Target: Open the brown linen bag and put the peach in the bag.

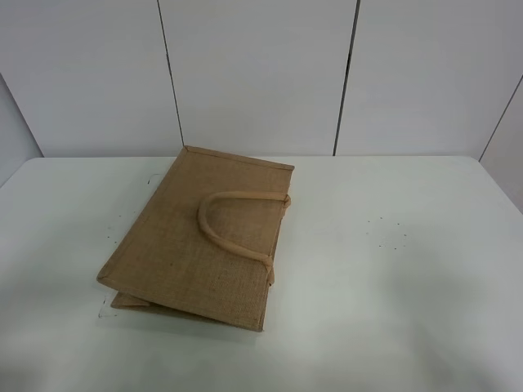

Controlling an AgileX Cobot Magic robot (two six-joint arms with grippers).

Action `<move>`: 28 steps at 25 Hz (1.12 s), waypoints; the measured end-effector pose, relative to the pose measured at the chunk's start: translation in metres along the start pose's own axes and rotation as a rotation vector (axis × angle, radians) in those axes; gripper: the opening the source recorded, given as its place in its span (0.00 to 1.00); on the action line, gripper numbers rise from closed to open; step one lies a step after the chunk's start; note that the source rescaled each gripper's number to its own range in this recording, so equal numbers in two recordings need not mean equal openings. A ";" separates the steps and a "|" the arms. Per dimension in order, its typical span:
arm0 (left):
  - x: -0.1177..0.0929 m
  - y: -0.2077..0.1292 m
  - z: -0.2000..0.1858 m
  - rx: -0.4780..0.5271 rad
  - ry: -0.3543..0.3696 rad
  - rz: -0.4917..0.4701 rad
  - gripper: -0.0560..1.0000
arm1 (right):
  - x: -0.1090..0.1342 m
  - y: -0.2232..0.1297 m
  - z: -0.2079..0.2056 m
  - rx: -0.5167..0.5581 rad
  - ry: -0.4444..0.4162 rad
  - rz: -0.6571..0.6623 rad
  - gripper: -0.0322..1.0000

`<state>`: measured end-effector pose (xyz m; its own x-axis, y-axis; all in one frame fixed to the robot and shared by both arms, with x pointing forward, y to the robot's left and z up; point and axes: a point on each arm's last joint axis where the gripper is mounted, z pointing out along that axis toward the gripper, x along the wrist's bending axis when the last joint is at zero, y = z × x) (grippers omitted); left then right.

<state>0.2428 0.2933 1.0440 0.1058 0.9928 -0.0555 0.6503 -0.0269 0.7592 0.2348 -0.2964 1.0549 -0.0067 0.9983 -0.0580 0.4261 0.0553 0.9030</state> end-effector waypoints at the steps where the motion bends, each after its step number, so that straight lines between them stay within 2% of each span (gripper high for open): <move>1: 0.000 -0.002 -0.003 -0.023 0.000 0.002 0.85 | 0.000 0.000 0.000 0.000 0.000 0.000 1.00; 7: -0.001 -0.011 -0.012 -0.111 -0.001 0.010 0.85 | 0.000 0.000 0.000 0.000 0.000 0.000 1.00; 28: -0.001 -0.011 -0.012 -0.110 -0.001 0.009 0.85 | 0.000 0.000 0.000 0.000 0.000 0.000 1.00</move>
<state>0.2264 0.2938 1.0433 0.1122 0.9925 -0.0485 0.5626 -0.0232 0.8264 0.2348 -0.2964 1.0549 -0.0067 0.9983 -0.0580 0.4261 0.0553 0.9030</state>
